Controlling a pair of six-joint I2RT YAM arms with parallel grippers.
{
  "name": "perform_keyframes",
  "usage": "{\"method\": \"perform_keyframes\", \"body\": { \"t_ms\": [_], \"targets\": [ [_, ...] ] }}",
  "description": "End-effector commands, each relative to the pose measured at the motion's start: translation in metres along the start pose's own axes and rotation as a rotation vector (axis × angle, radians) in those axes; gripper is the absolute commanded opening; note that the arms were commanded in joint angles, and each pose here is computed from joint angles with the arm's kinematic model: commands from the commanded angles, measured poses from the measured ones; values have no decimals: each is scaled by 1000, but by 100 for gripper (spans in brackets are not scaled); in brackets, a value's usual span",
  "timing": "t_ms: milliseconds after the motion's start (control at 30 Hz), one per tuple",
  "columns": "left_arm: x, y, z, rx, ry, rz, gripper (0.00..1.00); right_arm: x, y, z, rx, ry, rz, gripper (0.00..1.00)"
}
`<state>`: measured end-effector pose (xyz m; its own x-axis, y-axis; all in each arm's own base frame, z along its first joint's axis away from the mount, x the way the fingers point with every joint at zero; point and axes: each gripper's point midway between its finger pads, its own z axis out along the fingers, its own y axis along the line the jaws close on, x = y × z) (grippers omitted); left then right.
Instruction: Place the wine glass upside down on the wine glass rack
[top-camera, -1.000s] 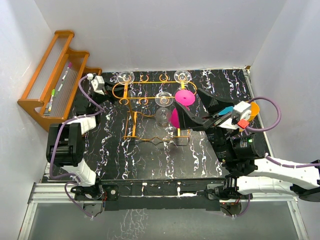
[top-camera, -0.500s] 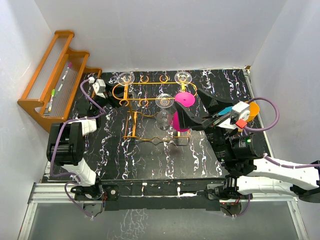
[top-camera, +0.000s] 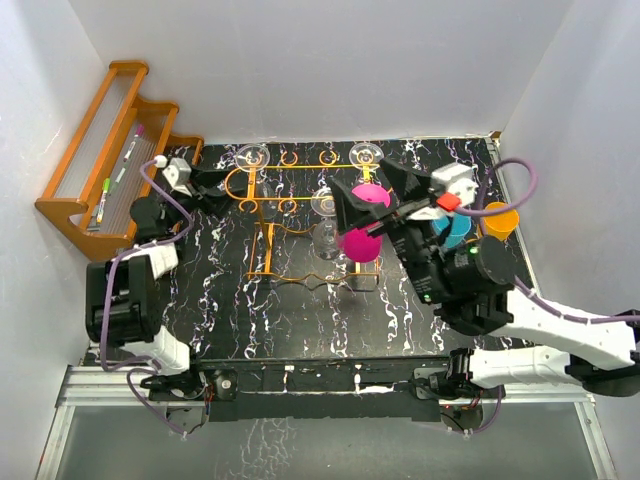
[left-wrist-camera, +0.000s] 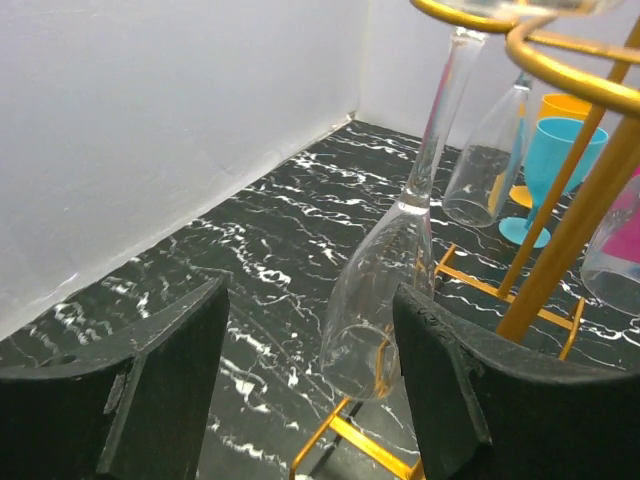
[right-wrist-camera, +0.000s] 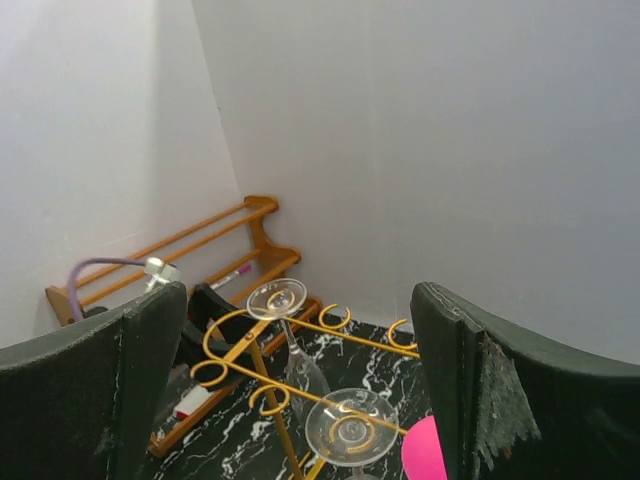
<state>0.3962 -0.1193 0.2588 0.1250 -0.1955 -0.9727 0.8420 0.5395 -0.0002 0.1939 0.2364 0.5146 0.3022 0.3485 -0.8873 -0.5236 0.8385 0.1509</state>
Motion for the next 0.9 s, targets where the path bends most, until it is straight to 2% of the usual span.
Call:
{"method": "perform_keyframes", "body": {
  "t_ms": [0,67,167,200,267,333,433,500,567,633,700,733,800,867],
  "targets": [
    [-25,-4,-23,-69,70,38,65,22,-17,8,141,81,-83,98],
    [-28,-4,-36,-123,131,13,66,17,-45,18,231,90,-32,98],
    [-17,1,-62,-224,300,-217,74,10,-111,42,326,91,16,98],
    [-11,1,-71,-263,388,-246,77,10,-139,52,362,107,25,98],
    [-18,4,-82,-345,487,-256,85,22,-184,66,382,188,67,98],
    [-17,4,-98,-443,571,-277,88,28,-223,76,400,223,132,98],
    [-25,4,-121,-607,668,-319,89,34,-292,68,552,237,162,98],
    [-32,2,-135,-700,729,-352,92,41,-322,51,646,251,179,98],
    [-39,5,-156,-856,790,-381,96,50,-335,31,732,263,182,98],
    [-47,3,-174,-986,829,-423,97,68,-349,-3,890,282,209,98],
    [-54,-1,-188,-1092,861,-461,97,93,-355,-39,1033,361,252,98],
    [-61,-7,-191,-1106,882,-477,97,109,-344,-48,998,453,258,98],
    [-73,-17,-191,-1102,911,-504,97,125,-322,-63,914,551,275,98],
    [-86,-24,-183,-1060,904,-506,97,126,-299,-78,816,577,255,98]
  ]
}}
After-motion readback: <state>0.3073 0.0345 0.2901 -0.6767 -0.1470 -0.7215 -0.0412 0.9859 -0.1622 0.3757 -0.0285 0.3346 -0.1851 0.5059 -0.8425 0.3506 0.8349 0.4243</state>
